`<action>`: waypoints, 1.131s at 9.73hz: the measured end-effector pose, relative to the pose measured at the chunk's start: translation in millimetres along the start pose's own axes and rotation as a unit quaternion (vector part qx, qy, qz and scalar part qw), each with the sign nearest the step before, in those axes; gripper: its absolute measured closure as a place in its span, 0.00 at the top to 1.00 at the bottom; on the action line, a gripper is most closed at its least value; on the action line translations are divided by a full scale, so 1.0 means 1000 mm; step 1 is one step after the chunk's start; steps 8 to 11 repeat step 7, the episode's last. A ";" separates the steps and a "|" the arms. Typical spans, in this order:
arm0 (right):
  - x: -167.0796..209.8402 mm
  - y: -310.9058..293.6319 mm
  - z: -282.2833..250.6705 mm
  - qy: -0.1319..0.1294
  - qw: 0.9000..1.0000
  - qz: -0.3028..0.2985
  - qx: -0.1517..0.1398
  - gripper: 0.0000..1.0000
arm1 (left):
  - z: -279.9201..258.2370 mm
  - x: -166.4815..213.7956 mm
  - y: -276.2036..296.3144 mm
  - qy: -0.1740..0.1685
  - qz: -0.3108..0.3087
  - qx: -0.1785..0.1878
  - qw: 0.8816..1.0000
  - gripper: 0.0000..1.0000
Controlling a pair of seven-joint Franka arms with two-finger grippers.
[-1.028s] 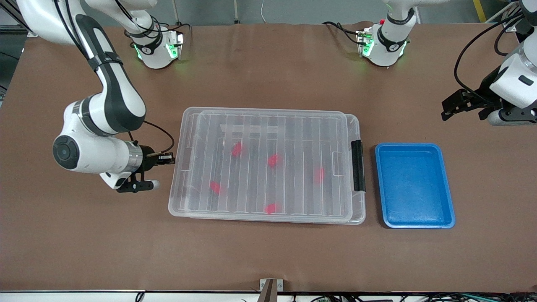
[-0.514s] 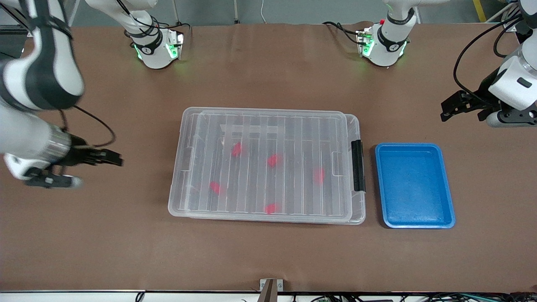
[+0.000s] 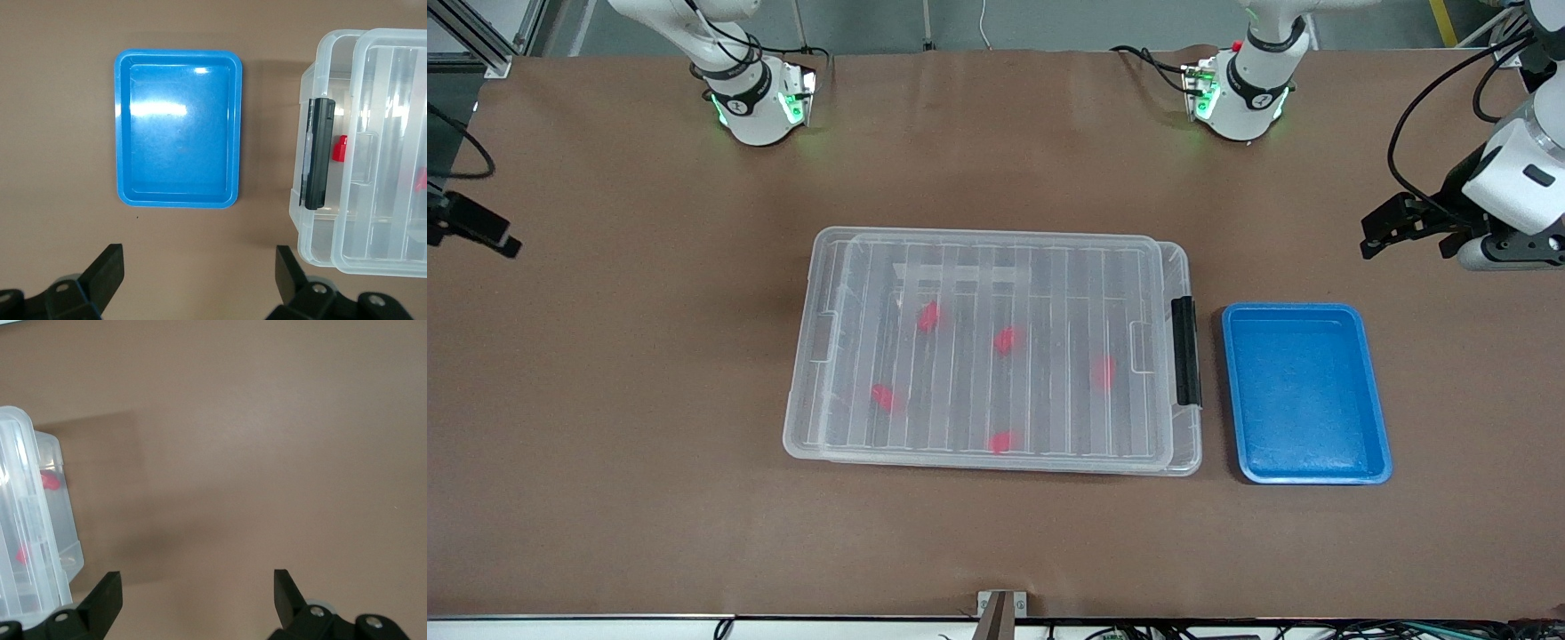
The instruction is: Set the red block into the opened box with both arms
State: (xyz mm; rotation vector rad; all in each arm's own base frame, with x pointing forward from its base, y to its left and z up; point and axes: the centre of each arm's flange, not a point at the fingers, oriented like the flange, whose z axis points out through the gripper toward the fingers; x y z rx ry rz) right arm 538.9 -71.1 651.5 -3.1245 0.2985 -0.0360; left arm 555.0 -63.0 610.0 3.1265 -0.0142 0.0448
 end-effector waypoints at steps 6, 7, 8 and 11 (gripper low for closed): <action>-0.001 0.024 -0.005 0.003 1.000 0.017 -0.001 1.00 | 0.002 0.001 0.001 -0.002 0.001 0.000 1.000 1.00; 0.000 0.024 -0.005 0.005 1.000 0.017 -0.001 1.00 | 0.003 0.001 0.001 -0.002 0.001 0.000 1.000 1.00; 0.000 0.024 -0.005 0.005 1.000 0.017 -0.001 1.00 | 0.003 0.001 0.001 -0.002 0.001 0.000 1.000 1.00; 0.000 0.024 -0.005 0.005 1.000 0.017 -0.001 1.00 | 0.003 0.001 0.001 -0.002 0.001 0.000 1.000 1.00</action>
